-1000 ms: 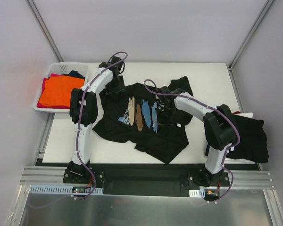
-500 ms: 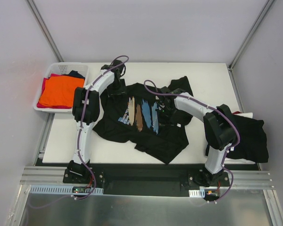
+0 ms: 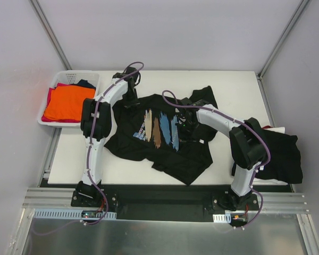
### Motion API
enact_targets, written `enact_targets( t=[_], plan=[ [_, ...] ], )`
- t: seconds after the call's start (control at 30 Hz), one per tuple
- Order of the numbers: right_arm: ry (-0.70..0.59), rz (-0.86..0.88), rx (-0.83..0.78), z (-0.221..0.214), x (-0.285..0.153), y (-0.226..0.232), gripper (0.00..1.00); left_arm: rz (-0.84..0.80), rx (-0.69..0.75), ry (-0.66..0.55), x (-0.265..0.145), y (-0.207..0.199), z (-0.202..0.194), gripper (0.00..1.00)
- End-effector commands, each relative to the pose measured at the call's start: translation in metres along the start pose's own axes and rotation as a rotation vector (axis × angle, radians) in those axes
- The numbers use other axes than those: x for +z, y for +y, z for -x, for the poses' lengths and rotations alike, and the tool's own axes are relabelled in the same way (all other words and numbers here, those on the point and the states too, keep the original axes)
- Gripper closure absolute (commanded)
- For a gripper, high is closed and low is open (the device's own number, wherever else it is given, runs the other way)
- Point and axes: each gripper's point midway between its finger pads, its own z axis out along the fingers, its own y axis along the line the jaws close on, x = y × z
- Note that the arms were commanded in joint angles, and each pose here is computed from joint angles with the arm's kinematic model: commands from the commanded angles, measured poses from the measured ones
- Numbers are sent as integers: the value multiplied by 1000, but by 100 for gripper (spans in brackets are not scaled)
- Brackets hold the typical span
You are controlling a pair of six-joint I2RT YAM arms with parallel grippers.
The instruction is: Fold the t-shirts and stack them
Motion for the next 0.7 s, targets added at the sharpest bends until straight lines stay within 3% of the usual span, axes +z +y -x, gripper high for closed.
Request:
enact_targets(
  t=[0.0,0.23,0.3,0.4,0.57,0.67],
  plan=[
    [23,-17,-14,-6,-2,-2,98,-55,-50,-153,-64,-5,37,93],
    [20,-29,-11,-11,-4,-6,98,17,-126,-251,-86,24,73,91],
    [22,-36,-10,-13,-4,-8,98,49,-144,-277,-89,38,83,81],
    [15,-44,-8,-16,-7,-11,98,81,-202,-281,-84,69,97,77],
    [5,-63,-10,-19,-11,-15,98,142,-275,-275,-74,116,109,81],
    [4,-68,-9,-21,-13,-16,98,148,-273,-280,-74,122,114,81]
  ],
)
